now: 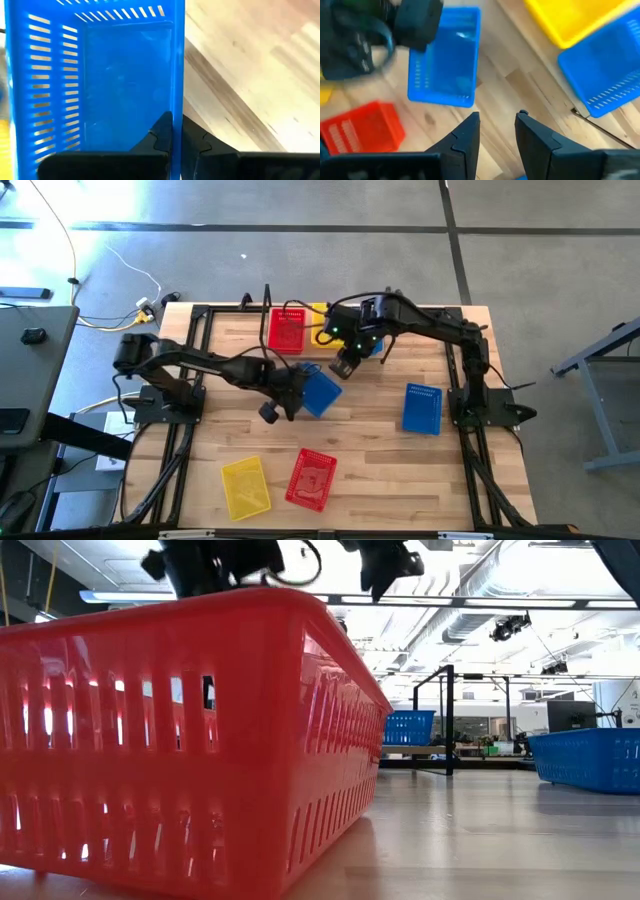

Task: Stack baskets on shelf by color
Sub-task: Stack the left blue bin on top of the blue bin

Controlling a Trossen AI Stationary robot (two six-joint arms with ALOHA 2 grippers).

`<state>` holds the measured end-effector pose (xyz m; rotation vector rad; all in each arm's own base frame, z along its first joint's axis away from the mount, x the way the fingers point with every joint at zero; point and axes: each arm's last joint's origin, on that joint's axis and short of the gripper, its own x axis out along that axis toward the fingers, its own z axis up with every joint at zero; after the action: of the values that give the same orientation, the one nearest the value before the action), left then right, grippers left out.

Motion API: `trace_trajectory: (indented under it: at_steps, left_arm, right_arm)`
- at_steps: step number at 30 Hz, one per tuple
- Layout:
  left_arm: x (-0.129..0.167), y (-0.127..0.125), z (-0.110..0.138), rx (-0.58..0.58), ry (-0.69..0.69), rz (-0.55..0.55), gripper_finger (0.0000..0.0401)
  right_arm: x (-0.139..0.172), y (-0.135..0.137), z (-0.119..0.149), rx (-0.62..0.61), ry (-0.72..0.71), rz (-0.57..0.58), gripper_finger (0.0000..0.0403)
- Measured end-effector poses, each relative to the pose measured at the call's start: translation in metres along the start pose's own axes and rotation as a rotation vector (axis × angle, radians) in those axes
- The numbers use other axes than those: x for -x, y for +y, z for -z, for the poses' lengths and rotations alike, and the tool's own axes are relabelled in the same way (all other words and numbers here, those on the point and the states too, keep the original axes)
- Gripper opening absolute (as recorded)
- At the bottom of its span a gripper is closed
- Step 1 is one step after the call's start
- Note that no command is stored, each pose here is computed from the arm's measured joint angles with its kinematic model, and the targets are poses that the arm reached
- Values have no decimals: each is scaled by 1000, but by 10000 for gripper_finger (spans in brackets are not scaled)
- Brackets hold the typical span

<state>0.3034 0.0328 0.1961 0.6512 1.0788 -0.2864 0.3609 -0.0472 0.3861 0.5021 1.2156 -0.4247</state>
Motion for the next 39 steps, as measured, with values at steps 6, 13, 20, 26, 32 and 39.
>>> trace_trajectory:
  at_steps: [6,13,20,26,32,39]
  left_arm:
    - [28,-2,2,1,-44,9,1]
    - [56,-5,7,21,-65,-15,1]
    - [78,-6,9,51,-107,-48,1]
    - [95,-5,-3,55,-151,-41,0]
    - [111,-5,-19,19,-216,-54,0]
    - [123,-1,-23,37,-202,-84,0]
  right_arm:
    - [0,17,8,207,25,-92,110]
    - [1,38,14,517,-34,-169,110]
    - [4,62,14,826,-175,-271,110]
    - [6,74,15,985,-267,-285,110]
    - [6,76,15,1040,-282,-284,110]
    - [6,75,18,1046,-242,-345,110]
